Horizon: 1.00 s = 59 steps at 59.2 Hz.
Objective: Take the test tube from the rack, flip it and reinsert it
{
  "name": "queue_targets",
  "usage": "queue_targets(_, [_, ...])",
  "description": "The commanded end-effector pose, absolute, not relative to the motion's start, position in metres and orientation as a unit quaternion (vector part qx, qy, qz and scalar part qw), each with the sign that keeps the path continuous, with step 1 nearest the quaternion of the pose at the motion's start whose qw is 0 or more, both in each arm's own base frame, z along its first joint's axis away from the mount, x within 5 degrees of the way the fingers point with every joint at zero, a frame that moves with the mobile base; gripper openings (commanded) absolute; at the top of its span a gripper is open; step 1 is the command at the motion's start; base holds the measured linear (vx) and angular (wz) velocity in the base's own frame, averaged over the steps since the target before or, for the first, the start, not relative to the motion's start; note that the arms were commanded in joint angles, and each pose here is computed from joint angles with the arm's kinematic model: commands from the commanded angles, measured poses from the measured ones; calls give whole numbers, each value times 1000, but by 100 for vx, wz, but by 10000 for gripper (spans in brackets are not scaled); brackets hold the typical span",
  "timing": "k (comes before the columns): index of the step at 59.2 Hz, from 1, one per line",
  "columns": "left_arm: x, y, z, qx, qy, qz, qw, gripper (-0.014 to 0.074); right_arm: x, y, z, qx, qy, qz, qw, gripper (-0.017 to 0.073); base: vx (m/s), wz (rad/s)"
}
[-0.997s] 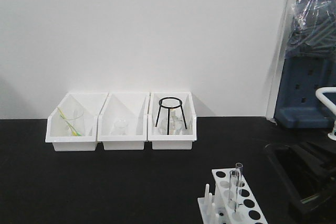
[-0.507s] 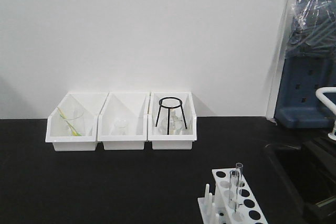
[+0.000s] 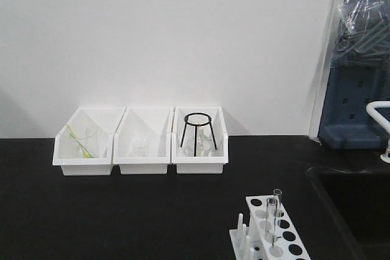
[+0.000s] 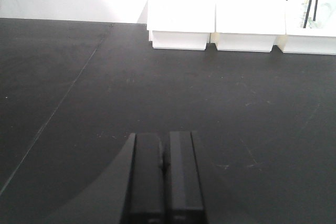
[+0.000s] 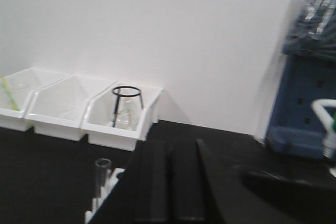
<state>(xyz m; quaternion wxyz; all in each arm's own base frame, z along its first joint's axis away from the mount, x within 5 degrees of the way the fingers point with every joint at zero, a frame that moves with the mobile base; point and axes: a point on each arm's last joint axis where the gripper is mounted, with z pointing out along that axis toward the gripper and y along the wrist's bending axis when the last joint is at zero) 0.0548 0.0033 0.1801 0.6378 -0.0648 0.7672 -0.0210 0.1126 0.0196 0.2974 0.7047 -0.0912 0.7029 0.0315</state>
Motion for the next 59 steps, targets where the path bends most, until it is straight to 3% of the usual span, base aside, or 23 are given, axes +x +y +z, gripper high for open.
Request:
queue_targets(1, [55, 3, 187, -61, 738, -27, 671, -6, 92, 6, 282, -38, 670, 7, 741, -12, 0, 0])
queue_targets(13, [55, 3, 187, -61, 738, -27, 671, -6, 61, 0, 209, -13, 660, -18, 751, -12, 0, 0])
queue_targets(24, [55, 3, 187, -61, 739, -27, 671, -6, 56, -1, 201, -17, 690, -26, 723, -12, 0, 0])
queue_targets(59, [55, 3, 187, -61, 739, -27, 671, -6, 56, -1, 200, -17, 693, -27, 720, -12, 0, 0])
